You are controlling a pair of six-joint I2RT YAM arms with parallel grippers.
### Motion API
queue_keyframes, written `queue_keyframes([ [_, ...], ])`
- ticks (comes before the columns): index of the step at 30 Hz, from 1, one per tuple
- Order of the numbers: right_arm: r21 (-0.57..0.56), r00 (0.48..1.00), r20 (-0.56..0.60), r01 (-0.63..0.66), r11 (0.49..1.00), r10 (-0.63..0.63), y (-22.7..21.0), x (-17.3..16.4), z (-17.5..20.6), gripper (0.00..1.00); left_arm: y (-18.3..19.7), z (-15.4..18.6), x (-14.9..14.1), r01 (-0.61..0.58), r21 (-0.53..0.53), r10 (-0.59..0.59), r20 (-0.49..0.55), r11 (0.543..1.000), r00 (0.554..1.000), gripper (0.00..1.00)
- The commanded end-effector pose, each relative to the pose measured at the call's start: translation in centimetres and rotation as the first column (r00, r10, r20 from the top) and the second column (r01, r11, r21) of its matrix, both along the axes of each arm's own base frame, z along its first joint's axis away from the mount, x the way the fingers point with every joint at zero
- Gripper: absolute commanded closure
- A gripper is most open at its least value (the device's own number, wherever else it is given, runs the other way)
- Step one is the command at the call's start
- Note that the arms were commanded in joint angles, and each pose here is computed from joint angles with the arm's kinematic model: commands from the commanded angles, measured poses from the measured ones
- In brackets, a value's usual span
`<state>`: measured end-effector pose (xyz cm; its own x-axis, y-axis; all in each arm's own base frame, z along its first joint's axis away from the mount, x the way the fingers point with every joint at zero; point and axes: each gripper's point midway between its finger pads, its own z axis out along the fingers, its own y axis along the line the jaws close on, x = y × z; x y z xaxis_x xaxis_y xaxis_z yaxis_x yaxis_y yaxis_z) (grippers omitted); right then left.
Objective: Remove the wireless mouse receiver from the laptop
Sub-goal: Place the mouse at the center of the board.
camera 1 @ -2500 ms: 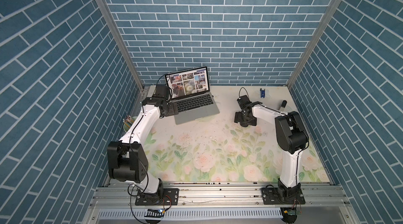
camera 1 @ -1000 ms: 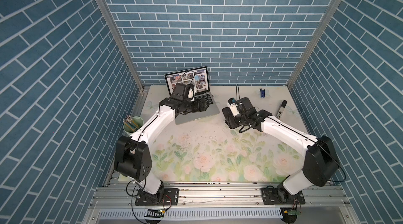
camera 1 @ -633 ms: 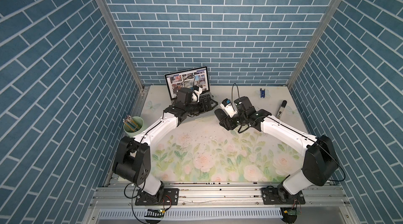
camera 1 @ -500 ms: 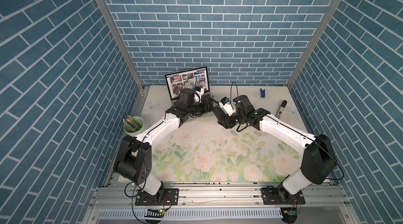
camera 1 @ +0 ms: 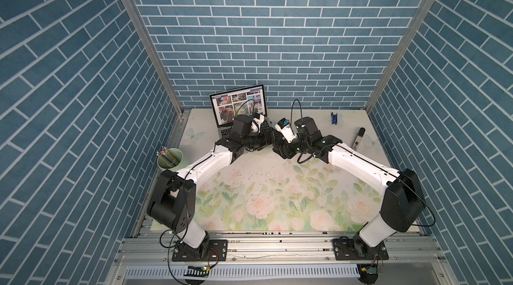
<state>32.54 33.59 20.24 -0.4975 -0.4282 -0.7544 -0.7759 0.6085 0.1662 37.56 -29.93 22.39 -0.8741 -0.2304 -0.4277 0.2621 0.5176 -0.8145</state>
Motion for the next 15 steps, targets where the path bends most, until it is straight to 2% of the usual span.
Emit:
queue_keyframes([
  [1,0.031,0.999,0.032,-0.017,0.999,0.016,0.82,0.23,1.3,0.53,-0.38,-0.36,0.23,0.004,-0.004,-0.004,0.005,1.0,1.0,0.24],
  [15,0.018,1.0,0.02,-0.016,1.0,0.016,0.35,-0.59,0.61,0.53,0.27,-0.13,0.98,-0.013,0.045,0.011,0.036,0.999,0.999,0.46],
])
